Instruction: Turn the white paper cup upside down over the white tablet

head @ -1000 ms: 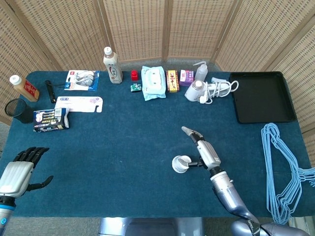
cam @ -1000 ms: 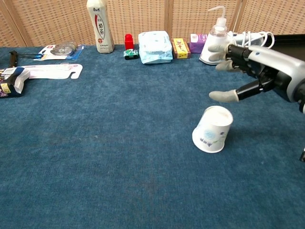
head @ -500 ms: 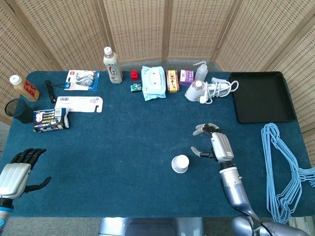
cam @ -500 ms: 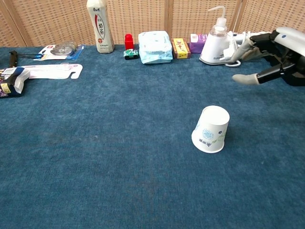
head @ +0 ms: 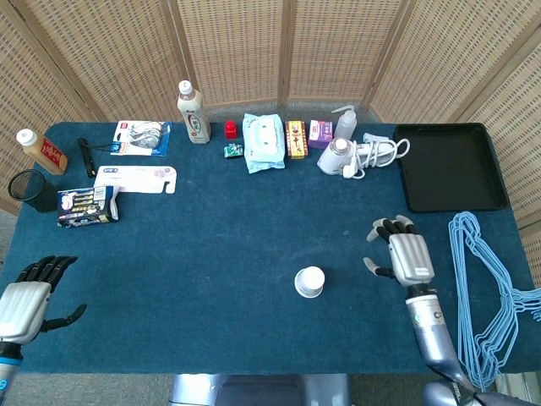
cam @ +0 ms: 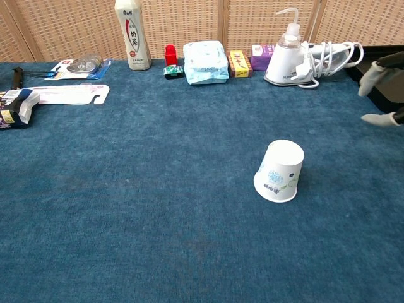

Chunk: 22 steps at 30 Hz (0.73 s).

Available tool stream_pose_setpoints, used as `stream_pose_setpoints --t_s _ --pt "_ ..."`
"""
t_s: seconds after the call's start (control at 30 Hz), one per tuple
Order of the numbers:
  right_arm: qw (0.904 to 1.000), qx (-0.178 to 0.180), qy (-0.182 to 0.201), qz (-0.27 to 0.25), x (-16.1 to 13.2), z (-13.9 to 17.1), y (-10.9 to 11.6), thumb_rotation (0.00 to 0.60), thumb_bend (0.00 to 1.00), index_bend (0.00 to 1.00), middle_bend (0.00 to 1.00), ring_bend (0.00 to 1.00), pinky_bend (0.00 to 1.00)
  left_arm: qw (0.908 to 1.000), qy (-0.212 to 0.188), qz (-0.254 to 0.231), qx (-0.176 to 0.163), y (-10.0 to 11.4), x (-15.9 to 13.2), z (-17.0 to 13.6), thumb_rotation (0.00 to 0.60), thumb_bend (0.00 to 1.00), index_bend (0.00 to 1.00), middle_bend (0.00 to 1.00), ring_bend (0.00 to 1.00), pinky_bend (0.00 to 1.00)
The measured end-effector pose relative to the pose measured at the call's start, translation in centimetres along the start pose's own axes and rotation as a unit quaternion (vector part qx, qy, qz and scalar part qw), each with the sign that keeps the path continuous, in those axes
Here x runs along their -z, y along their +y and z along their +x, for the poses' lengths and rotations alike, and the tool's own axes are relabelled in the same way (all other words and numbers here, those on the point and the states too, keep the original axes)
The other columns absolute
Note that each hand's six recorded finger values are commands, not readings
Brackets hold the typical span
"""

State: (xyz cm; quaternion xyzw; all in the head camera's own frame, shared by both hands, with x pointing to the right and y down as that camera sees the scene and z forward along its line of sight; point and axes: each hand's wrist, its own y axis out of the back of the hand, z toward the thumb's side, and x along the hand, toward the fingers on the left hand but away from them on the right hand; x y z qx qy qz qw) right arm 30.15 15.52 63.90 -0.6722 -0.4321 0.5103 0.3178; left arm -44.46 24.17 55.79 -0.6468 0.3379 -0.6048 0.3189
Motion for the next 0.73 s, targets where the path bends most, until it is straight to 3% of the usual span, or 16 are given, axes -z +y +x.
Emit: stream_pose_setpoints --t_s 0.37,0.73 --pt "0.9983 0.026 -0.052 -0.006 1.8 4.0 1.5 0.556 0.29 0.45 0.32 0.28 0.13 0.9992 0.037 -0.011 0.000 -0.8 1.9 -3.3 0.335 0.25 0.12 0.18 0.12 0.16" --pt "0.9971 0.026 -0.071 -0.008 3.0 6.9 2.5 0.560 0.29 0.46 0.32 0.28 0.13 0.9994 0.028 -0.018 -0.010 -0.4 1.7 -4.2 0.330 0.25 0.12 0.18 0.12 0.16"
